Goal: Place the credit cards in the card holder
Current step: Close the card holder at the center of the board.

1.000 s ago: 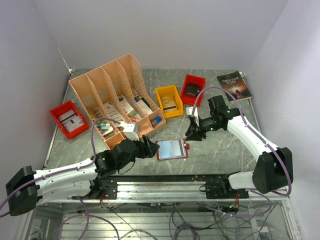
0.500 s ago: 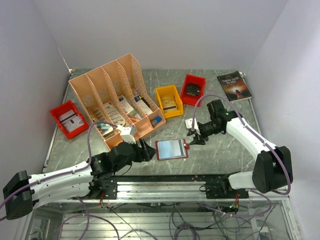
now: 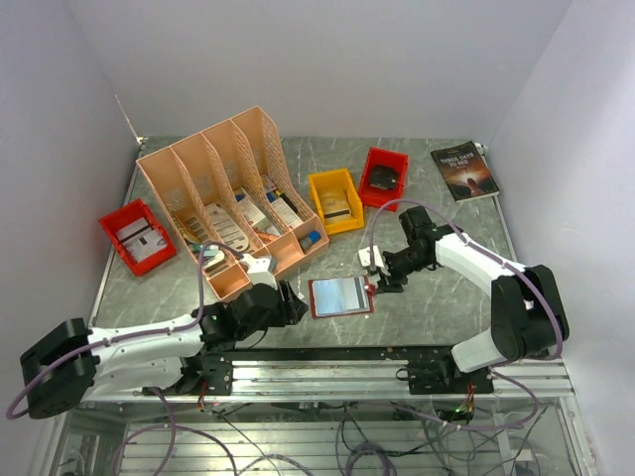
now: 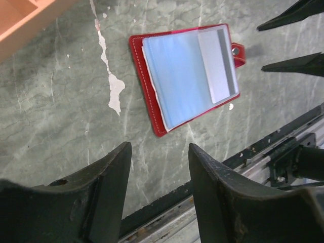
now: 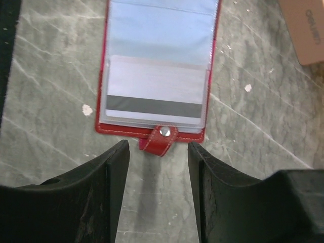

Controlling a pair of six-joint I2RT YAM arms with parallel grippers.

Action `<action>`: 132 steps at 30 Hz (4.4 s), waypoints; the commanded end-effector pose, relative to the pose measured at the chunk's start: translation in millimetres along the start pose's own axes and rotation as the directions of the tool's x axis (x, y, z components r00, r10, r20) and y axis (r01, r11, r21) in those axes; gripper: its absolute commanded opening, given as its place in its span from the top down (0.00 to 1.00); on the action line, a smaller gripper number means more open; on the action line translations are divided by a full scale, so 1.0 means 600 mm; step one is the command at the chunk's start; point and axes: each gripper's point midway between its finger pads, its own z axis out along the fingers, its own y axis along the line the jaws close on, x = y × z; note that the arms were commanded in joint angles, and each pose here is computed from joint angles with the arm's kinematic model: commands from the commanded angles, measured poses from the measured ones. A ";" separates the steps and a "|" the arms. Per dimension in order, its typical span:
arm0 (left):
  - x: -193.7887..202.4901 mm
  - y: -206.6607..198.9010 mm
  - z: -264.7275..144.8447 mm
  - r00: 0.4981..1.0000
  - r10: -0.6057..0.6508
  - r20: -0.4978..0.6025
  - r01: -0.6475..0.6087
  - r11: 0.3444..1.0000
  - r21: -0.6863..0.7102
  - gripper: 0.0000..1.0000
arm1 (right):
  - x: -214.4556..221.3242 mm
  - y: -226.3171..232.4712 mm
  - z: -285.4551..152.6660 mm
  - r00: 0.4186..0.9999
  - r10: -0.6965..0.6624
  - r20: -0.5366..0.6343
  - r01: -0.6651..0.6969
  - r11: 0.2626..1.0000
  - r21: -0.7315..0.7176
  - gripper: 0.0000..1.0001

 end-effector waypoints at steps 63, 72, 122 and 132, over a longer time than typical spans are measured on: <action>0.083 0.009 0.143 0.993 0.014 -0.119 -0.020 0.999 -0.051 0.59 | 0.049 -0.116 0.004 0.910 0.388 -0.149 -0.267 0.820 0.505 0.50; 0.089 0.013 0.143 0.991 0.011 -0.134 -0.017 0.999 -0.045 0.59 | 0.061 -0.143 -0.024 0.864 0.493 -0.101 -0.342 0.723 0.600 0.57; 0.001 0.019 0.016 0.971 -0.228 0.069 0.226 0.973 0.033 0.15 | 0.029 -0.102 0.038 0.616 0.777 0.125 -0.787 0.603 0.128 0.45; 0.005 0.023 0.023 0.966 -0.249 0.071 0.248 0.968 0.029 0.15 | 0.036 -0.099 0.051 0.588 0.802 0.105 -0.809 0.578 0.111 0.46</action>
